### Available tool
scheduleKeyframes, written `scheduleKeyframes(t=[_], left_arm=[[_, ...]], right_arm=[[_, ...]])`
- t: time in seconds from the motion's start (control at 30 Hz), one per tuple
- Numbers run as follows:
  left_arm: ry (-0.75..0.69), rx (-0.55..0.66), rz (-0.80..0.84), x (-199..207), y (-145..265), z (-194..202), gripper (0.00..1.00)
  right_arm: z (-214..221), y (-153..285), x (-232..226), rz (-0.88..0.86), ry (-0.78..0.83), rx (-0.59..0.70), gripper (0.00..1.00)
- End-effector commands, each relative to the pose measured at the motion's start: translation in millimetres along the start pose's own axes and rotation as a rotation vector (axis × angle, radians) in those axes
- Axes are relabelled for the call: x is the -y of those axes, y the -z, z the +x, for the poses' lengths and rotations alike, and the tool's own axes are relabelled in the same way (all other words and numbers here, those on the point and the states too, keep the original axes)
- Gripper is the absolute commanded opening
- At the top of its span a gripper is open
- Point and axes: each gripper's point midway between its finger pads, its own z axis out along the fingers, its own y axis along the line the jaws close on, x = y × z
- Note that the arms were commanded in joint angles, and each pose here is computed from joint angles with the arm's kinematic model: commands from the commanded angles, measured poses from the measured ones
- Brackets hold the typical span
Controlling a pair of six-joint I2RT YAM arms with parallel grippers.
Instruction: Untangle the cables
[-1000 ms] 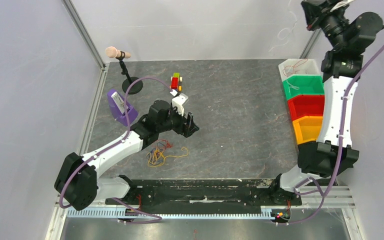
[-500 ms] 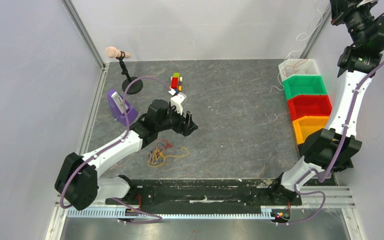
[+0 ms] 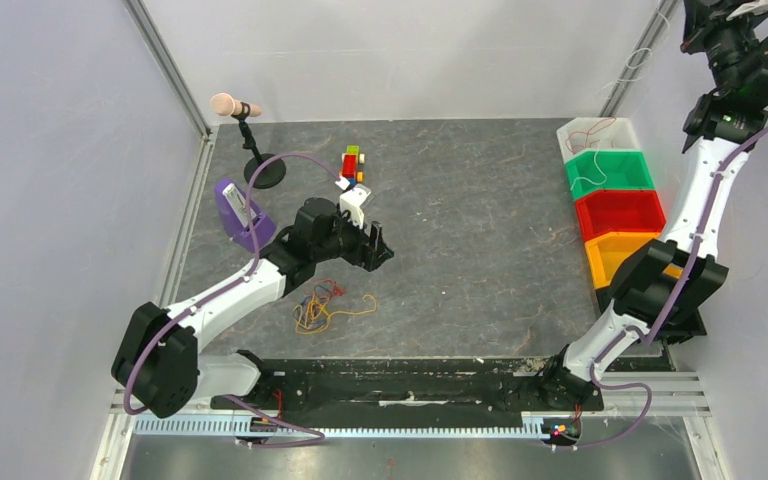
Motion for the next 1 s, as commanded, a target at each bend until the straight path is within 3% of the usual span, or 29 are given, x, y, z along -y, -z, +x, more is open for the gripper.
scheduleKeyframes(t=[0.0,0.63,0.97], left_arm=[[0.033,0.024,-0.001,0,-2,-8,0.8],[0.04,0.009,-0.009,-5,-3,-8,0.8],[0.043,0.01,-0.011,-6,-4,-9,0.8]], right_arm=[[-33,1,24,0.057,0.108,0.104,0.0],[-22,13,73,0.175,0.299,0.109,0.0],[62,21,65,0.101,0.239,-0.052,0.0]])
